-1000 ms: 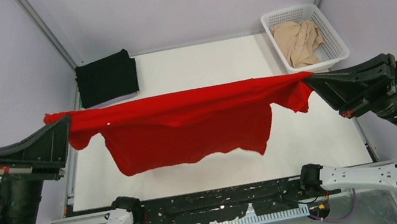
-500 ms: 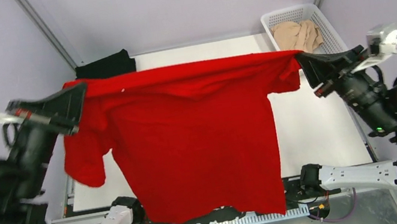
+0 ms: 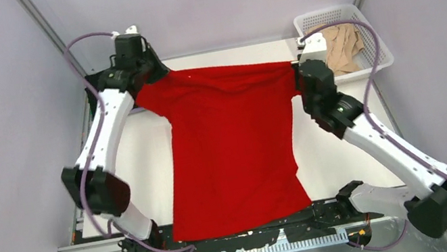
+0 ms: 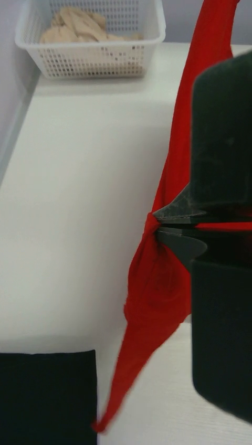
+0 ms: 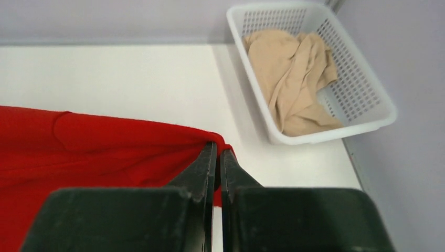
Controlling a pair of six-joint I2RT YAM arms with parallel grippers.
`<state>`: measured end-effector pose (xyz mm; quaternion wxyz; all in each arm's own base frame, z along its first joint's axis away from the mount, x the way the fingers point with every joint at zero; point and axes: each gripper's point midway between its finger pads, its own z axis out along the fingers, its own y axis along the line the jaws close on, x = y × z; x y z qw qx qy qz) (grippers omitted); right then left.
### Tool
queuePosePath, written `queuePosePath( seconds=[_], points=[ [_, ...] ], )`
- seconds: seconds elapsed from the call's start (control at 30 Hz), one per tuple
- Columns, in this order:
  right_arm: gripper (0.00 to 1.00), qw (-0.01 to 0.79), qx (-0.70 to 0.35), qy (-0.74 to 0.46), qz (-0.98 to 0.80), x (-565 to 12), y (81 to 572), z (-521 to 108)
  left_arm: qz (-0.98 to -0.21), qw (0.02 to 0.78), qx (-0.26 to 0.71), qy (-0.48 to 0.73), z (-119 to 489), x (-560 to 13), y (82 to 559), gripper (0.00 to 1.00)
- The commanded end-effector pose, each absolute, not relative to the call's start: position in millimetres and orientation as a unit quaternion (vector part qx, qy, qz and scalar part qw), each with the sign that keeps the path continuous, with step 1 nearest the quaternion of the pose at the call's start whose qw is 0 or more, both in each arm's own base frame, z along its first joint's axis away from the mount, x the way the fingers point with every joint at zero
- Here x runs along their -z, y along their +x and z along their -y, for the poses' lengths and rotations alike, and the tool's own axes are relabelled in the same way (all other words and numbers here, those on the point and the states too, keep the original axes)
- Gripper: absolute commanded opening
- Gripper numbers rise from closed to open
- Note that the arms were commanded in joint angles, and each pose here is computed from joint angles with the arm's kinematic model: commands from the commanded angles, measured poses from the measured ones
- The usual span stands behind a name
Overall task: Fold and stack the t-shirts
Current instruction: Flatten out the tshirt
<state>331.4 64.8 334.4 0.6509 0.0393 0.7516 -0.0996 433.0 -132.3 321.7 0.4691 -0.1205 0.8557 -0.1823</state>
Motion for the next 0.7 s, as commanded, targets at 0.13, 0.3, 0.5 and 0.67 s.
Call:
queuePosePath(
  seconds=[0.13,0.3,0.5,0.67],
  points=[
    [0.05,0.612,-0.004,0.048,-0.789,-249,447,-98,-0.863,0.456,0.201,-0.076,162,-263,561,0.0],
    [0.12,0.551,0.001,0.085,-0.83,-191,517,-83,-0.858,0.456,0.213,-0.098,178,-209,634,0.7],
    [0.88,0.466,-0.005,0.123,-0.876,-160,564,-73,-0.832,0.463,0.285,-0.113,193,-209,645,1.0],
    [0.96,0.457,-0.062,0.105,-0.881,-159,532,-89,-0.842,0.448,0.287,-0.088,199,-223,609,0.99]
  ],
)
